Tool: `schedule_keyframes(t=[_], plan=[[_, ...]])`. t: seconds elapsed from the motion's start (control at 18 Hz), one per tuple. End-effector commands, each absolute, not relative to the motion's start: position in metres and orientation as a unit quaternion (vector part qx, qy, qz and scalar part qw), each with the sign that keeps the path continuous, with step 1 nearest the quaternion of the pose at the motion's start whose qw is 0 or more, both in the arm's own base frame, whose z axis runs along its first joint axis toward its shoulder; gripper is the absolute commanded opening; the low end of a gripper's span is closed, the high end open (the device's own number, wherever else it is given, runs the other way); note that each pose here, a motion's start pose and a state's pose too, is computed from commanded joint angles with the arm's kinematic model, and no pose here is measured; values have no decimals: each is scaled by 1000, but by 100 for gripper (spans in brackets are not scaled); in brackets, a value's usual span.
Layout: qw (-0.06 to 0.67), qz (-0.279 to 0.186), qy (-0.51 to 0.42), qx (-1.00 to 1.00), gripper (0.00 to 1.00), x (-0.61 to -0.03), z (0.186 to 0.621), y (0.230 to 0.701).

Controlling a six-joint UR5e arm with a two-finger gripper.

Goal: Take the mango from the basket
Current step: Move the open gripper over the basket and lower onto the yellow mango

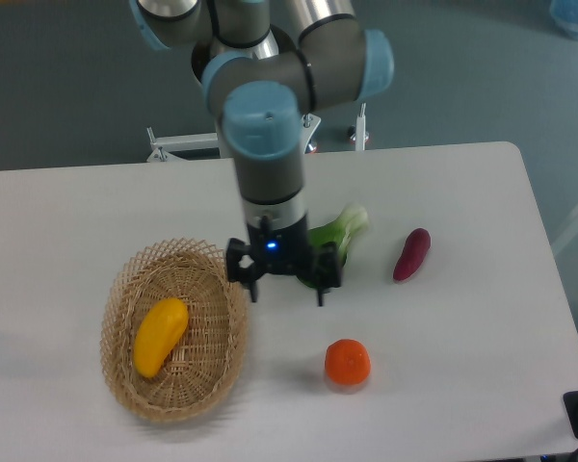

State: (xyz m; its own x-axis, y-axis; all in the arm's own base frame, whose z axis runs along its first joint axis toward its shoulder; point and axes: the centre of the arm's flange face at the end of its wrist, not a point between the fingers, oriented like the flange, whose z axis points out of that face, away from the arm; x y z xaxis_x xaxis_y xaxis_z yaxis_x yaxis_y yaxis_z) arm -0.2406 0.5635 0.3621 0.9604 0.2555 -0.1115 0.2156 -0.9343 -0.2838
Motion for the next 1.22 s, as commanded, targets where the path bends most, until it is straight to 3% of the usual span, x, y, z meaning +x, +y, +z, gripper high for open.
schedule_keyframes(t=[0.44, 0.89, 1.22], plan=[[105, 51, -45, -992, 100, -154, 322, 582], [81, 59, 42, -994, 100, -137, 305, 579], [84, 52, 20, -995, 100, -132, 282, 584]])
